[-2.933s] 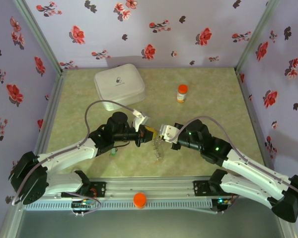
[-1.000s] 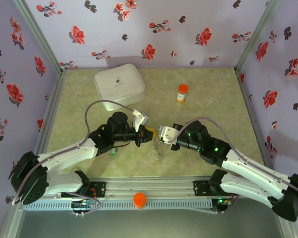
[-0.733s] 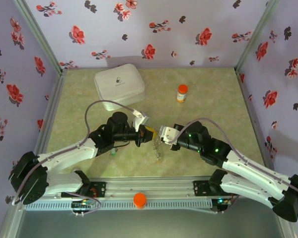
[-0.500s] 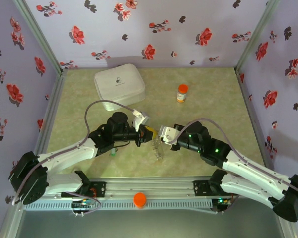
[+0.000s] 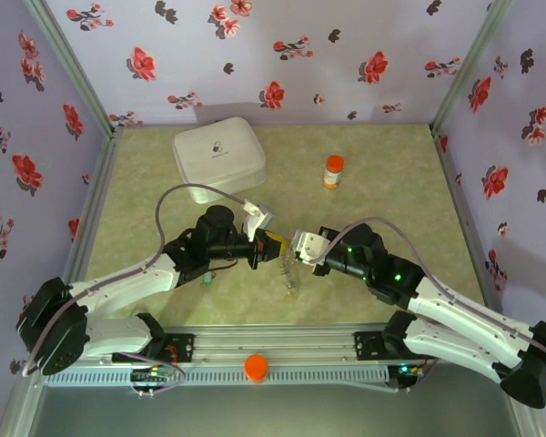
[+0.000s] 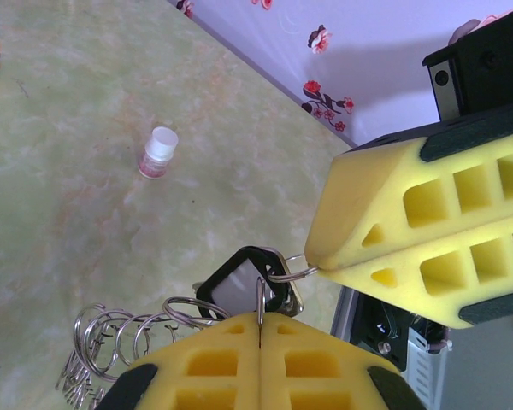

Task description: Put the keys on the keyring

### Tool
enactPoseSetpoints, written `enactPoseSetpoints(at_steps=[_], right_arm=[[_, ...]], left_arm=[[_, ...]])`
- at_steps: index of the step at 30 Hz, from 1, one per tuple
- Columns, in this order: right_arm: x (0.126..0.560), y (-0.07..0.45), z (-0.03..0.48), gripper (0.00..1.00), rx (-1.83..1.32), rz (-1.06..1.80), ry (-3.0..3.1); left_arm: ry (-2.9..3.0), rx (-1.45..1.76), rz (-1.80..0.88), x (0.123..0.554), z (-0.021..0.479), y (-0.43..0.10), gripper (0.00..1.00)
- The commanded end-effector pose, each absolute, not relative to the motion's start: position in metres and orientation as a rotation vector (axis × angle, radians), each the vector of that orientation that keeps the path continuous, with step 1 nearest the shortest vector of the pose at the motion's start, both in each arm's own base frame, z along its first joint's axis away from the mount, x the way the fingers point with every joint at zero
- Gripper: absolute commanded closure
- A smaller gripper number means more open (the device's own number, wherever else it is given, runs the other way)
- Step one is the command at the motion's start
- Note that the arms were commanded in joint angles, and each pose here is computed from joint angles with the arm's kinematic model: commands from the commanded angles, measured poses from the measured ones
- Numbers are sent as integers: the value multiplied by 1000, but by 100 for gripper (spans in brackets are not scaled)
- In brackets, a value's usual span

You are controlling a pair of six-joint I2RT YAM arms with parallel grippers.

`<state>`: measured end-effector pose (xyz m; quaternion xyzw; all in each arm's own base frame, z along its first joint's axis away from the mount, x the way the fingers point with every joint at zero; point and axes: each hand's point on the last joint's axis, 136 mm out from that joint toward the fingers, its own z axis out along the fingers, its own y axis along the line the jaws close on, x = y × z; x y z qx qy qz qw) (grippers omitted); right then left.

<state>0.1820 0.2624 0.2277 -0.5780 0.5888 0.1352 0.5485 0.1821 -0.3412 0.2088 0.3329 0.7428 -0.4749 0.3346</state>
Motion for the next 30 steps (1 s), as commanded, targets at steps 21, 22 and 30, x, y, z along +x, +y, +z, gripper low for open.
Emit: enactPoseSetpoints(at_steps=[21,22,30], right_arm=[[182,264,223,100,-1386,306,1393],[182,264,223,100,-1387,305,1392],[179,265,220,100,-1407,316,1399]], left_arm=[[1858,867,-1280,183,232,-349,100],[1859,865,-1279,184,232,-349,100],[1856,864,-1277,184,232,-349,100]])
